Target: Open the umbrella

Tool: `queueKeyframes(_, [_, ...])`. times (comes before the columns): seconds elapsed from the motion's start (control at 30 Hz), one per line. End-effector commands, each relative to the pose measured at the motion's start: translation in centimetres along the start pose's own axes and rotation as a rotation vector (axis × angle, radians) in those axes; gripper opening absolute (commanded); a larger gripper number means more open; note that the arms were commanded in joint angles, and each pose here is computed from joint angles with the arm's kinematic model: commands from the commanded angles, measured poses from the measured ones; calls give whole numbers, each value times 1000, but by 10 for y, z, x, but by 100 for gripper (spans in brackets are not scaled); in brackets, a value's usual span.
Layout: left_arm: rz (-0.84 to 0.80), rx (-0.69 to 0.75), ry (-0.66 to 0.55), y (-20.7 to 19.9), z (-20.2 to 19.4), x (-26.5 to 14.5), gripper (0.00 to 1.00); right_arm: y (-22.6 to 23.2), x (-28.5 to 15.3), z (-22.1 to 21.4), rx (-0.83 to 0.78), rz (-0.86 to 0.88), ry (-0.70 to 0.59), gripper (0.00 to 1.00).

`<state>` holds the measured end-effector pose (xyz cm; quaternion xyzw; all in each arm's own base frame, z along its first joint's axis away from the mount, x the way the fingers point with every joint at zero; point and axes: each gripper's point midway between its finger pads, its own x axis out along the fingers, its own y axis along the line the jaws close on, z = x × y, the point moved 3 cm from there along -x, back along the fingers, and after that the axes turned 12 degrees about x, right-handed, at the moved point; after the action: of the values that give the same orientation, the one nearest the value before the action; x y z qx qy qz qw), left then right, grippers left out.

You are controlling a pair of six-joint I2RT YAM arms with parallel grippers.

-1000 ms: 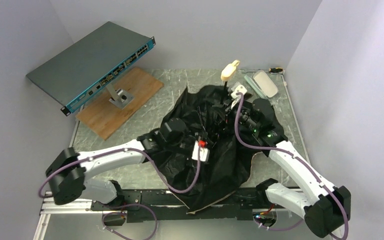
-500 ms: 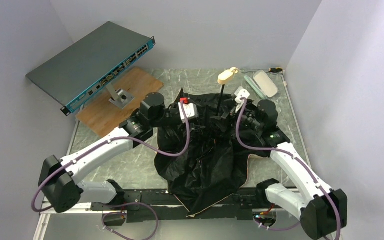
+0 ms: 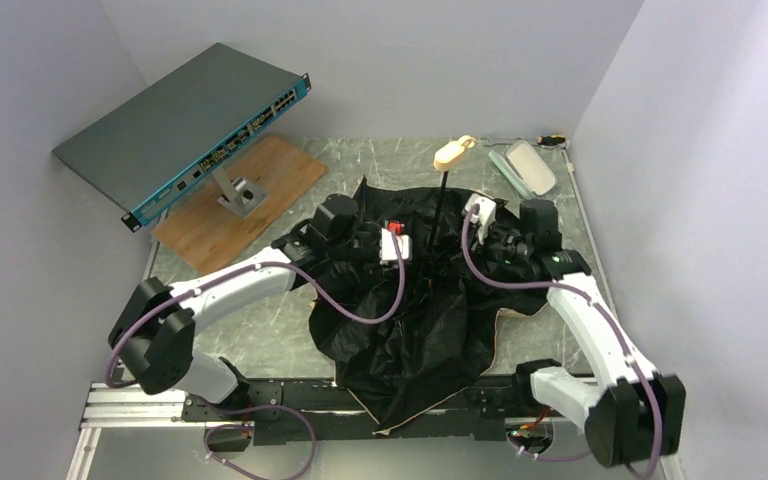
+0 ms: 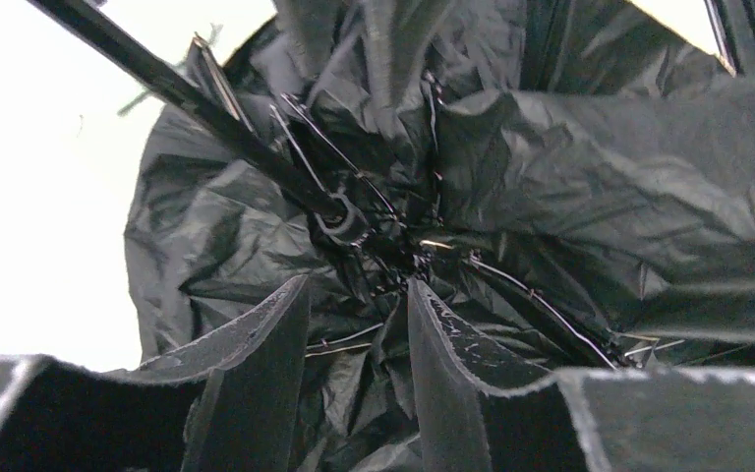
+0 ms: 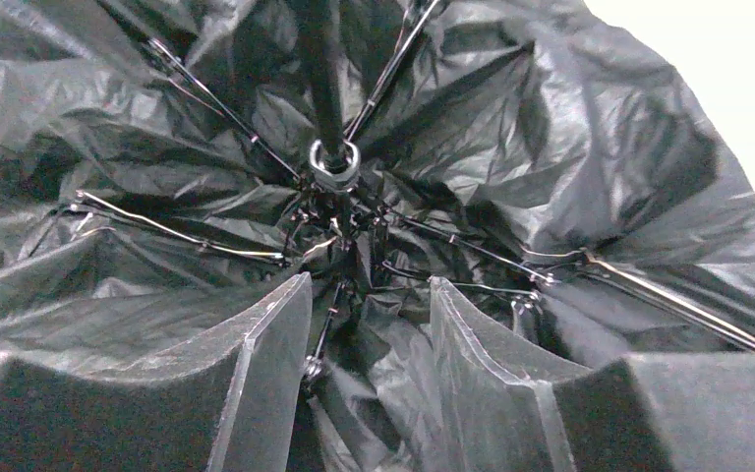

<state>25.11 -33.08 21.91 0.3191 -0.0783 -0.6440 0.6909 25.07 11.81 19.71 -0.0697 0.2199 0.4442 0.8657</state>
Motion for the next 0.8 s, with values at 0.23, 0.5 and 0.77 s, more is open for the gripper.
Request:
queueKeyframes(0.23, [-226,35,217,-64,-83,9,47,-3,37,-39,86,166,149,54])
queueKeyframes(0.5, [-220,-51,387,-68,-121,-18,41,-35,13,-111,66,94,426,62])
queueKeyframes(0.77, [-271,-69,519,-67,-141,-28,38,-63,-2,-149,76,68,546,74])
